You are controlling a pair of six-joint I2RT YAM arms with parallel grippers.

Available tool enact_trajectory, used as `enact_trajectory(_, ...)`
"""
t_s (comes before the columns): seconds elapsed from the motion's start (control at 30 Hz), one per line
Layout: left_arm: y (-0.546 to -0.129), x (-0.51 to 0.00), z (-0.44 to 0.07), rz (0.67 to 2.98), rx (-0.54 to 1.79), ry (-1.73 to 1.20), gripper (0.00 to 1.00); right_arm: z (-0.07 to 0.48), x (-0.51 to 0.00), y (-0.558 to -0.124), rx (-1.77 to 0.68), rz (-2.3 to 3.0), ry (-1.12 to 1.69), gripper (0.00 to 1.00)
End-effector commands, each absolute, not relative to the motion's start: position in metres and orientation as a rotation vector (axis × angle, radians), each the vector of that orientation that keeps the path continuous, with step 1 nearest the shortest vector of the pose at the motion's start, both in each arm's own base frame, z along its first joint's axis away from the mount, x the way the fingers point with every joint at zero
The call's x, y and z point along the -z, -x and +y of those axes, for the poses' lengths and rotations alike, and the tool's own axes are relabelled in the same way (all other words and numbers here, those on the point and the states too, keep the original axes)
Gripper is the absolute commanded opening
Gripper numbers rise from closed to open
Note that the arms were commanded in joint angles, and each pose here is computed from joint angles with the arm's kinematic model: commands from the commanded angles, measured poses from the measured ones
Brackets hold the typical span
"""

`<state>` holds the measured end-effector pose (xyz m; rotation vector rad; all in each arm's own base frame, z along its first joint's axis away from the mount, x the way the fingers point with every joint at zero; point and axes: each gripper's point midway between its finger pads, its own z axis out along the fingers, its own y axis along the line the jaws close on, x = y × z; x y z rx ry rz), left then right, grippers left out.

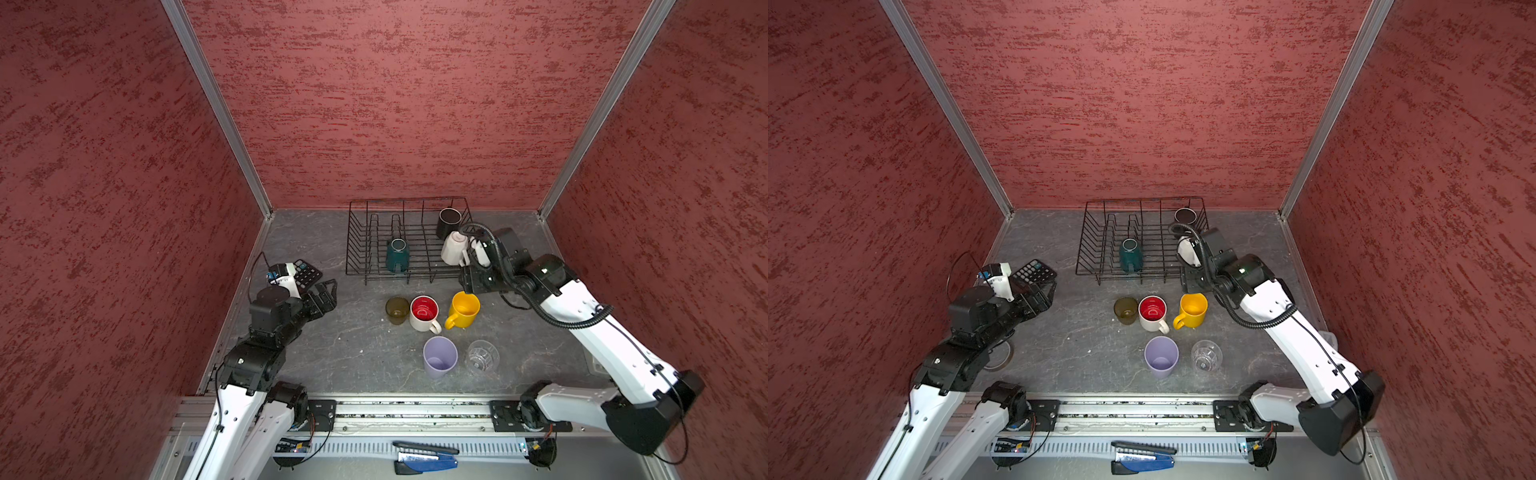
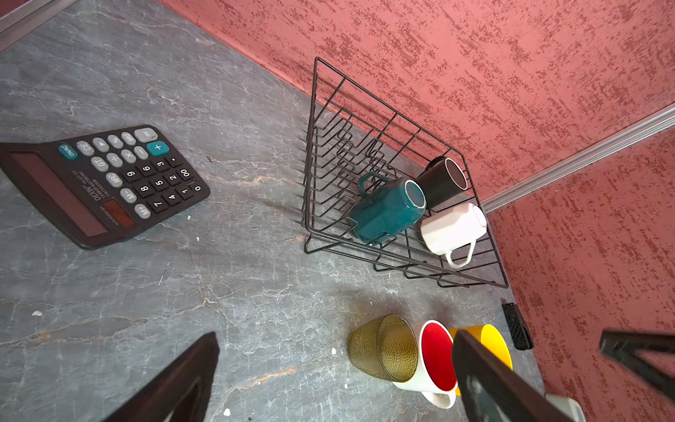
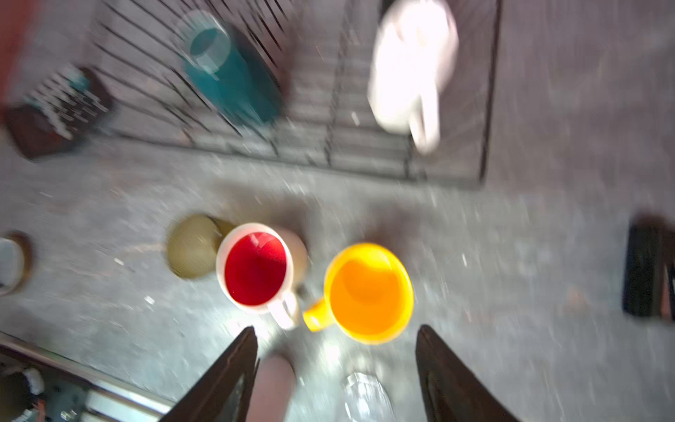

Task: Load the cups into the dish rack
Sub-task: 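Open the right gripper and move it to the yellow mug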

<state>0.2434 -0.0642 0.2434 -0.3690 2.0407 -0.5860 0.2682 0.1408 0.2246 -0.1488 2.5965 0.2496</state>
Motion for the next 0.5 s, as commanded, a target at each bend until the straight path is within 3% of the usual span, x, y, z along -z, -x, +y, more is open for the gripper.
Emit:
enact_trajectory(0.0,-0.25,-0.248,-0.066,2.011,0.587,0.333,1.0,0.122,-0.2,-0.254,-0.219,2.659,0.008,0.66)
enact_trajectory(0.47,-0.237,-0.246,-0.062,2.003,0.589,0.345,1.0,0.108,-0.125,-0.286,-0.248,2.706,-0.072,0.47)
